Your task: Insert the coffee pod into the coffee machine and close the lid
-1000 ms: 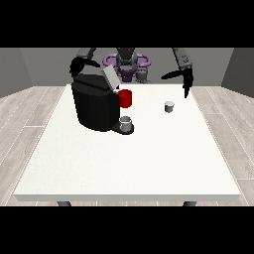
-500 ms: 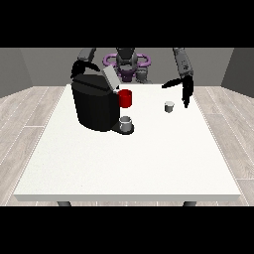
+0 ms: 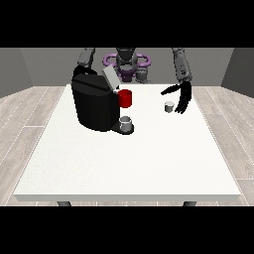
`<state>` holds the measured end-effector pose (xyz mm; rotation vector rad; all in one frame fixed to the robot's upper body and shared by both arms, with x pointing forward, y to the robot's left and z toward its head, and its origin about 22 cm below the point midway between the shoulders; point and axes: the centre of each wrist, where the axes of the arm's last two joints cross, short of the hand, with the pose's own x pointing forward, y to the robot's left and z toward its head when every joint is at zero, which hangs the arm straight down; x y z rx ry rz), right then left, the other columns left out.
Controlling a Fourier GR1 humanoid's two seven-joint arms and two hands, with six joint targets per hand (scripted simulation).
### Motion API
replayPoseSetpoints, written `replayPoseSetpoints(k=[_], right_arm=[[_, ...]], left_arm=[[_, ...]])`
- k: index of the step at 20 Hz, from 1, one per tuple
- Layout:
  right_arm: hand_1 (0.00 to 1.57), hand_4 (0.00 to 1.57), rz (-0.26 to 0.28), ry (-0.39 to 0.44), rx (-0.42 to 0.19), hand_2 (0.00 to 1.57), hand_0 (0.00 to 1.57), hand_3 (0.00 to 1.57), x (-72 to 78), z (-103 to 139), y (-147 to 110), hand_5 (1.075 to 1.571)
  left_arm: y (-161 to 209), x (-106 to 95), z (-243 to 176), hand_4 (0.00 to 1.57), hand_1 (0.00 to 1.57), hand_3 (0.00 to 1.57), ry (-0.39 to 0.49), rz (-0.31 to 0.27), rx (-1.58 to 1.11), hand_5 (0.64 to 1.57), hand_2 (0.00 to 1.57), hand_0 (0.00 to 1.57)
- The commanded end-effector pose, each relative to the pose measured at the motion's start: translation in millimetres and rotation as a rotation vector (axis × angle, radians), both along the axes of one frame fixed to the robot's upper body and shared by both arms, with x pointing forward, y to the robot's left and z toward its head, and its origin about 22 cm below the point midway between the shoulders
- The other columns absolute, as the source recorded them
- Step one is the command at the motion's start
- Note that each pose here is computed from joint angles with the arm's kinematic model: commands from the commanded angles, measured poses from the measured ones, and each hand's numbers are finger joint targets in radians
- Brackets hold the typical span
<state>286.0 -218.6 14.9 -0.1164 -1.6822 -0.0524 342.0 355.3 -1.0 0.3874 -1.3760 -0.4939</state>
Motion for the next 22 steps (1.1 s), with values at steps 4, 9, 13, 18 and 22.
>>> replayPoseSetpoints(k=[4, 9, 13, 18, 22], right_arm=[[0.0, 0.36, 0.022, 0.002, -0.021, 0.0, 0.0, 0.0, -1.0, -2, -5, 1.571], [0.0, 0.43, 0.004, -0.002, 0.006, 0.0, 0.0, 0.0, 17.6, 27, 14, 1.571], [0.0, 0.43, 0.01, 0.035, -0.017, 0.0, 0.0, 0.0, -3.3, -8, -4, 1.571], [0.0, 0.49, -0.003, 0.043, -0.028, 0.0, 0.0, 0.0, 8.1, 12, 6, 1.571], [0.0, 0.51, -0.012, 0.057, 0.007, 0.0, 0.0, 0.0, -0.1, -9, -4, 1.571]], left_arm=[[27, 0, 6, 0.0, 0.7, 0.49, 0.024, 0.023, 0.169, 1.571, 0.78, 0.7], [15, 13, 5, 0.0, 0.54, 0.44, 0.017, -0.013, 0.225, 1.571, 0.69, 0.54], [13, 7, -5, 0.0, 0.67, 0.55, -0.003, -0.006, 0.289, 1.571, 0.81, 0.67], [-1, 10, -18, 0.35, 0.77, 0.69, -0.083, 0.013, 0.311, 1.571, 0.92, 0.77], [-7, 9, -22, 0.36, 0.92, 0.83, -0.054, -0.007, 0.366, 1.571, 1.04, 0.92]])
